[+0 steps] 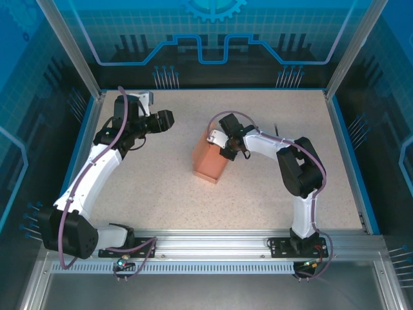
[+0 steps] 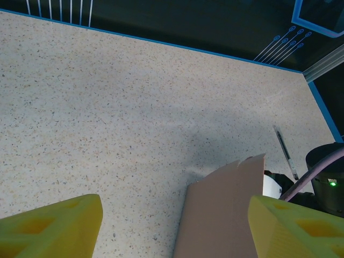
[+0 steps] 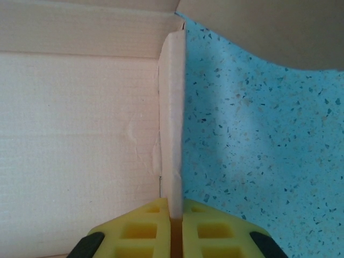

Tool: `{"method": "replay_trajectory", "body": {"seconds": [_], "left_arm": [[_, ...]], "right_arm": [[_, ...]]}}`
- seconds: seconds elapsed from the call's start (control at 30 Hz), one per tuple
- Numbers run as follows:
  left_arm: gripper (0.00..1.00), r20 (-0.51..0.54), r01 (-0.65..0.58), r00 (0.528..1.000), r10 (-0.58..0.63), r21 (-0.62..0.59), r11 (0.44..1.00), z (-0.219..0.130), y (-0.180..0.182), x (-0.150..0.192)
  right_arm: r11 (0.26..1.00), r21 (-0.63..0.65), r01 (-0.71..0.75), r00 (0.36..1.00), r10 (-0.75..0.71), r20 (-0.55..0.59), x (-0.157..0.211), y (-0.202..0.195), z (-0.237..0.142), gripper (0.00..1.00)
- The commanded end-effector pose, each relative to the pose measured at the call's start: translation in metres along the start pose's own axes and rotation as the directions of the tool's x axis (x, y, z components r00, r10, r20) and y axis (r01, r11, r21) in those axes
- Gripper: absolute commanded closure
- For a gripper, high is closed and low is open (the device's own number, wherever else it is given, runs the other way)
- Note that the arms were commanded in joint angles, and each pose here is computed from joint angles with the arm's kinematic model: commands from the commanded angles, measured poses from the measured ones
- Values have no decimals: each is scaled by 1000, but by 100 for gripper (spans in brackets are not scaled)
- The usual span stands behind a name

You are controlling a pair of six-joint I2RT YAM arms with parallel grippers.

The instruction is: Fold the paper box

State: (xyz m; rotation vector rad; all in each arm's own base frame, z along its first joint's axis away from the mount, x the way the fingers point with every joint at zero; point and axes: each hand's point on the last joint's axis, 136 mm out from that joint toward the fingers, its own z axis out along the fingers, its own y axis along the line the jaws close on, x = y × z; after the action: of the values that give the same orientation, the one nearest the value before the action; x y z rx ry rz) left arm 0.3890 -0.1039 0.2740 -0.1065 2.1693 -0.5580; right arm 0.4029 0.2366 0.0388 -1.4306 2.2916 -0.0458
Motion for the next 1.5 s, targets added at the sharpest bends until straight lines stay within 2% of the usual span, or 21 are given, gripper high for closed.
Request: {"method": "replay_trajectory", "body": {"seconds": [0.0, 0.27, 0.47, 0.63, 0.9, 1.13, 1.33, 1.47], "left_arm": [[27, 19, -11, 1000, 11, 35, 999, -6, -6, -2], [27, 13, -2, 1000, 1, 39, 999, -4, -5, 1], [27, 14, -3, 1000, 2, 39, 999, -4, -5, 0], [27, 13, -1, 1000, 0, 39, 999, -5, -5, 2], [28, 0, 15, 1000, -15, 54, 998, -1, -5, 9], [28, -10, 27, 1000, -27, 60, 998, 2, -4, 15], [28, -22, 32, 999, -31, 50, 998, 5, 0, 21], [28, -28, 40, 999, -38, 50, 998, 8, 1, 23]], "right_arm": [[1000, -1, 19, 992, -19, -126, 27, 8, 20, 90], [998, 52, 18, 982, -8, -191, 46, 8, 34, 91], [992, 127, -15, 986, 36, -163, 44, -5, 24, 93], [974, 156, -165, 975, 185, -123, 40, -16, -1, 92], [911, 184, -368, 907, 396, -145, 60, -6, -19, 88], [858, 109, -502, 854, 512, -93, 56, 12, -36, 81], [846, 72, -528, 840, 533, -98, 53, 26, -36, 69], [836, 58, -546, 832, 549, -83, 47, 31, -40, 65]]}}
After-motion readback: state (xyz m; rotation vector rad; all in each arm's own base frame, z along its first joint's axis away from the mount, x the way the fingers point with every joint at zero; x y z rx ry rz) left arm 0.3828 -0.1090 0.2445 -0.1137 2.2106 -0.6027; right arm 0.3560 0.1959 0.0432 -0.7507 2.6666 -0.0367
